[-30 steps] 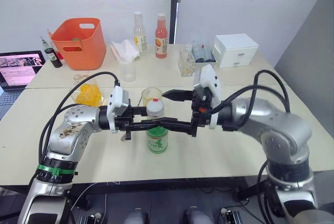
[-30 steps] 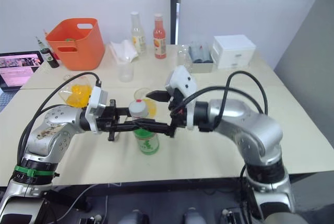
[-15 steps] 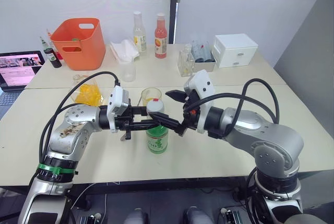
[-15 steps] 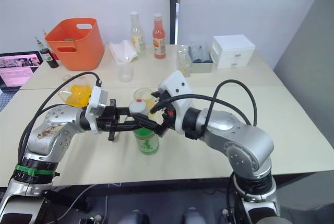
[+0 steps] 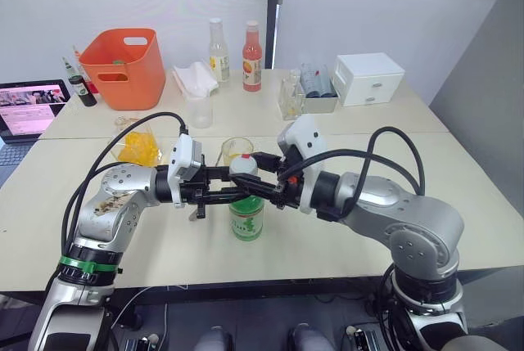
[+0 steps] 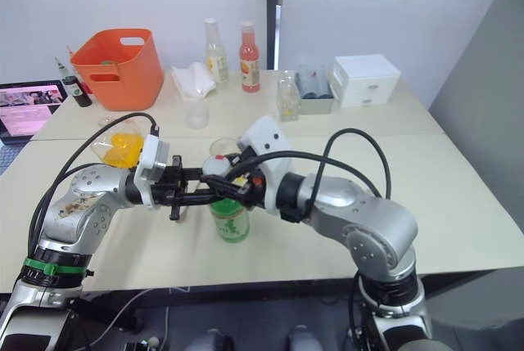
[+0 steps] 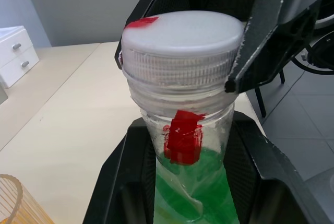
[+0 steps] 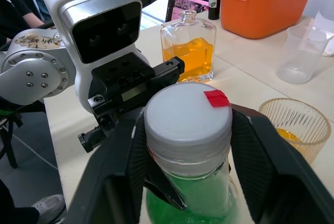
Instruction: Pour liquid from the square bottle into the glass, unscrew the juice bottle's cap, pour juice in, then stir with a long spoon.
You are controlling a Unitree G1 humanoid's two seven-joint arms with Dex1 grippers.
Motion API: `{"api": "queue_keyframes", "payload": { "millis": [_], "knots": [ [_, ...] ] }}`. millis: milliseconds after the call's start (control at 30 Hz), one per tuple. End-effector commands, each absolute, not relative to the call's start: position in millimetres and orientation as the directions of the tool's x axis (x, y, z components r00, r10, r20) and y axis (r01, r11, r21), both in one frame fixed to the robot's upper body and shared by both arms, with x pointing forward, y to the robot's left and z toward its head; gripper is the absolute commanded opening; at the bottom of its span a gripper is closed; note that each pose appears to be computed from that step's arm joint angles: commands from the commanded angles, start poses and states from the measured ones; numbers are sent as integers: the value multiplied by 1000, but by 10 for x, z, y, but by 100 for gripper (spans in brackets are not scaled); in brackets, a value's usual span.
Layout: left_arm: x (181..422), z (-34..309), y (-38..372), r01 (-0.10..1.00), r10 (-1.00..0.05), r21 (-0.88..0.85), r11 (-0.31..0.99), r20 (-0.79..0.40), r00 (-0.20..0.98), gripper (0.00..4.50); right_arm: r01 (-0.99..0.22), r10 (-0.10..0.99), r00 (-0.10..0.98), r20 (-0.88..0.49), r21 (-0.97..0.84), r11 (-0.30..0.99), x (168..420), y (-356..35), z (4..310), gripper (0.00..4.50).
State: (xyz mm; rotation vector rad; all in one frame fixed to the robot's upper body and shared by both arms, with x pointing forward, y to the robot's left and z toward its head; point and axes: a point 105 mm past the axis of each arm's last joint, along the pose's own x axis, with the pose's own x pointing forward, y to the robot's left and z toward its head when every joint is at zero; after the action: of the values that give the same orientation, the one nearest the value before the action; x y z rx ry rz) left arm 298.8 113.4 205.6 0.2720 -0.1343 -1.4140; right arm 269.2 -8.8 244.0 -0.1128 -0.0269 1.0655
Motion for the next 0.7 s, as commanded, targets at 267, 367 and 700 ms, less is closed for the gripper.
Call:
{"api": "queue_keyframes", "payload": {
  "millis": [267, 367, 700],
  "knots": [
    [2992, 2009, 1135, 958, -981, 264, 116, -120, 152, 138, -980, 983, 179, -51, -103, 173, 2662, -157, 2397, 172],
    [2990, 2006, 1136, 958, -981, 264, 113, -124, 150, 138, -994, 994, 48, -99, -98, 39, 2734, -203, 2328, 172],
    [2974, 1992, 1153, 958, -979, 262, 115, -131, 153, 138, -913, 890, -387, -241, -34, -406, 2992, -110, 2465, 172]
  ]
}}
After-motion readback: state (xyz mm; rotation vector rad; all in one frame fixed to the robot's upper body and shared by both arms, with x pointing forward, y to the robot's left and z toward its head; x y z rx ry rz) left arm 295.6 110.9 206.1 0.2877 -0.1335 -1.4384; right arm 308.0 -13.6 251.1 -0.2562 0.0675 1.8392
